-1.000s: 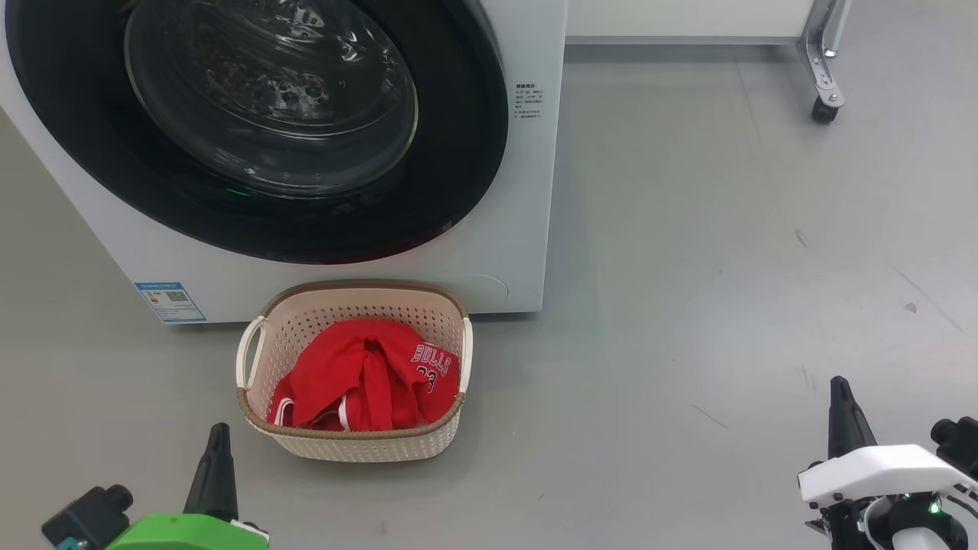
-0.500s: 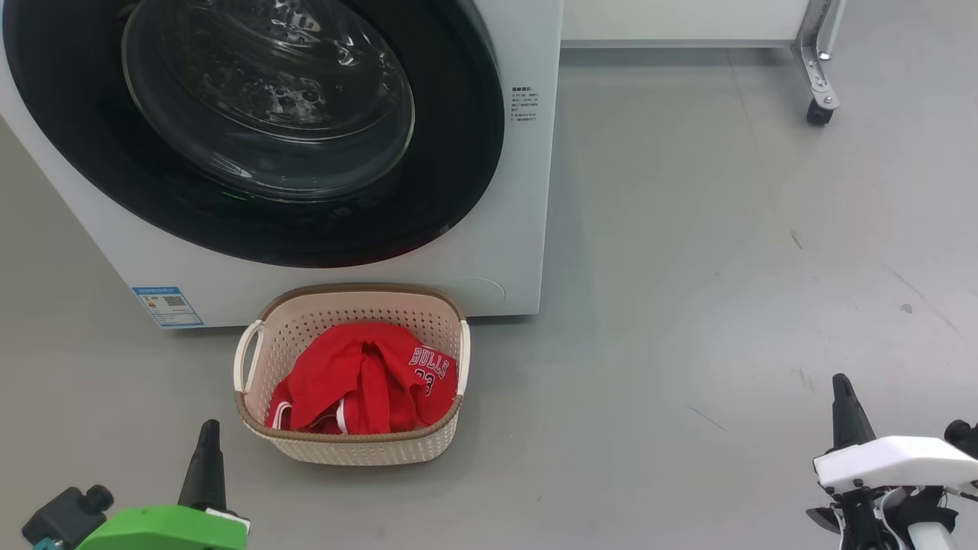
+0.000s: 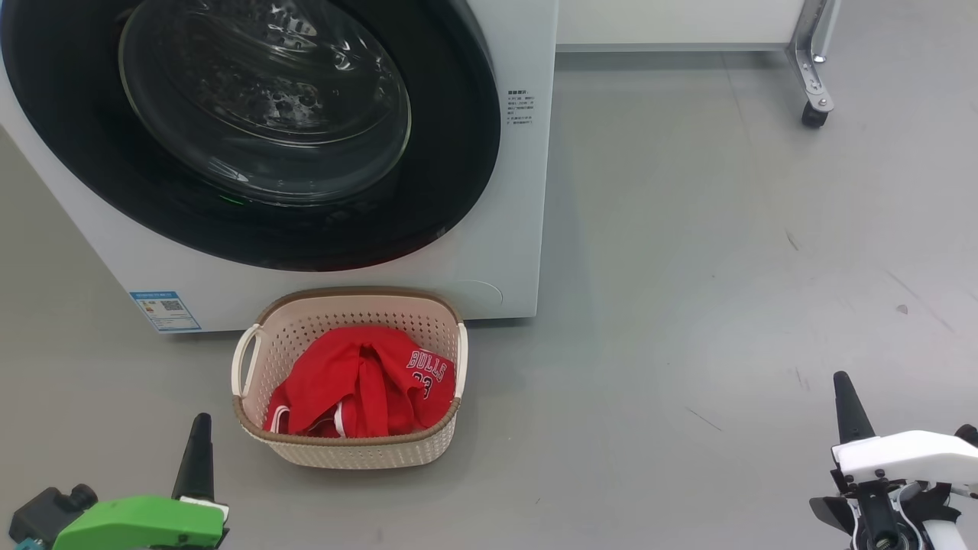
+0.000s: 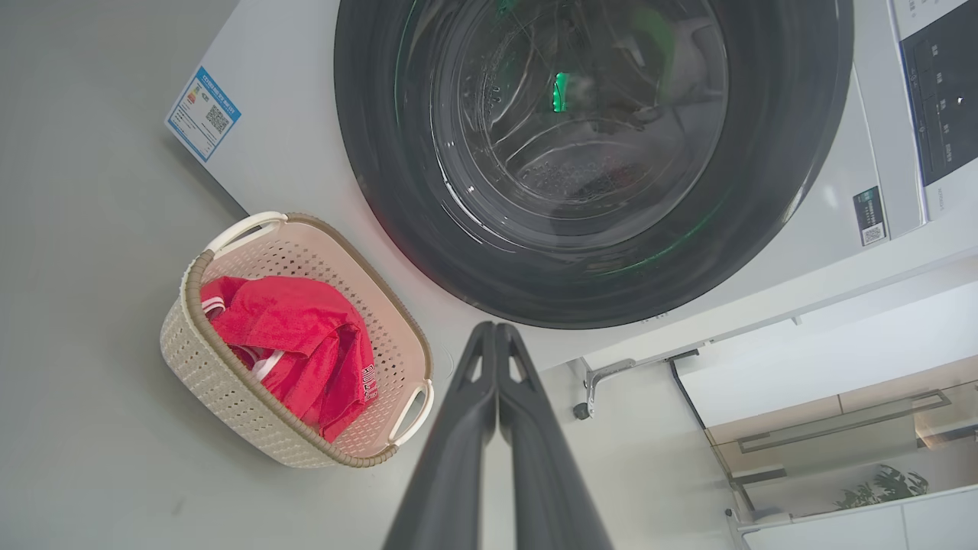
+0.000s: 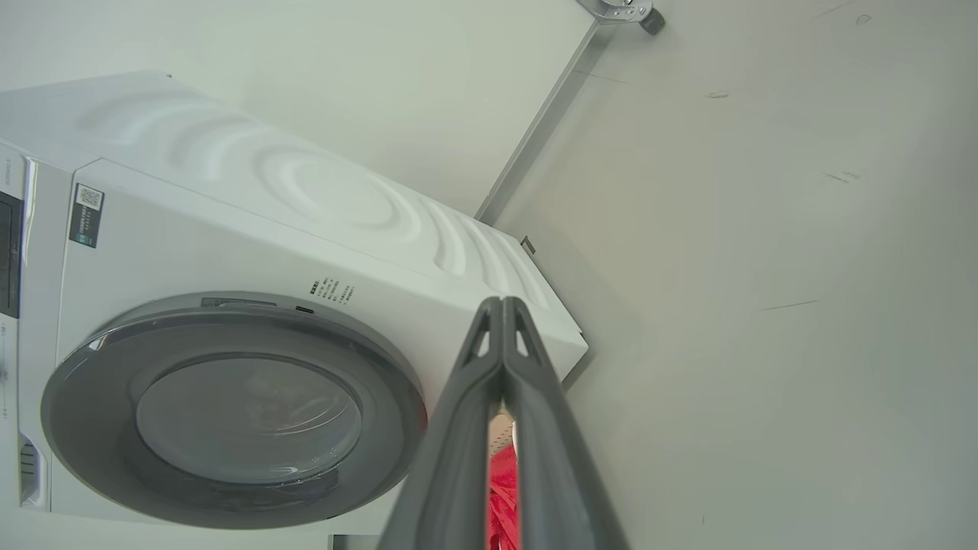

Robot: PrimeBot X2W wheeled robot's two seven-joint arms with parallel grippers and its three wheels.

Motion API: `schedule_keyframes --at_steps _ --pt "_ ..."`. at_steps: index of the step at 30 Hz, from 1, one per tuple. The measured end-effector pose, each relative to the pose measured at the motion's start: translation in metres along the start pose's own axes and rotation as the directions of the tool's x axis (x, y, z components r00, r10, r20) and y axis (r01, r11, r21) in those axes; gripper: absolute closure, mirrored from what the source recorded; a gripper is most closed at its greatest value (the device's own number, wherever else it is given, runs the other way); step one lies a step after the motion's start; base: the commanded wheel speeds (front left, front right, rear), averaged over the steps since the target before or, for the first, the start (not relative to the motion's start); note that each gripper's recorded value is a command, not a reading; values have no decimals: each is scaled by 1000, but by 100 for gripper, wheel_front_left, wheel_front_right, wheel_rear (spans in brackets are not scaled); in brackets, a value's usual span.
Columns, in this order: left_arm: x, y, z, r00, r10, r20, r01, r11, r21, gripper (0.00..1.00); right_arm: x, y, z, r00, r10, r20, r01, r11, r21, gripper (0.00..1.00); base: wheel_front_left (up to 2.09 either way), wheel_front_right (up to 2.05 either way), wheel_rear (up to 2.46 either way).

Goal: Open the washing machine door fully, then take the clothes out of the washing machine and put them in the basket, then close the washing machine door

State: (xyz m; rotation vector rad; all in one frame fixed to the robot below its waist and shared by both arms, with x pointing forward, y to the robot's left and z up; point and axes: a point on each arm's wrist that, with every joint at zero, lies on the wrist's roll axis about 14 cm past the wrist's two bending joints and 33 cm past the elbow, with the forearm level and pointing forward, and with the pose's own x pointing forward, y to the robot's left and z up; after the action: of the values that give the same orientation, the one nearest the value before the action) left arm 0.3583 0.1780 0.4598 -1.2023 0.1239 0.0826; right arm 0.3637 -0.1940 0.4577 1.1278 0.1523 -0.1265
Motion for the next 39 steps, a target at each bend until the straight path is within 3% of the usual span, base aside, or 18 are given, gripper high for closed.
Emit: schedule_keyframes --at_steps 16,31,39 --pt "6 -6 5 1000 -17 -9 15 982 -187 100 3 5 8 999 30 9 -32 975 221 100 0 0 0" --pt "11 -14 11 999 -45 -11 38 934 -355 100 5 12 18 997 68 38 -78 907 414 100 0 0 0" --pt "11 -14 11 999 -43 -11 36 929 -369 100 7 15 19 996 80 43 -91 896 435 100 0 0 0"
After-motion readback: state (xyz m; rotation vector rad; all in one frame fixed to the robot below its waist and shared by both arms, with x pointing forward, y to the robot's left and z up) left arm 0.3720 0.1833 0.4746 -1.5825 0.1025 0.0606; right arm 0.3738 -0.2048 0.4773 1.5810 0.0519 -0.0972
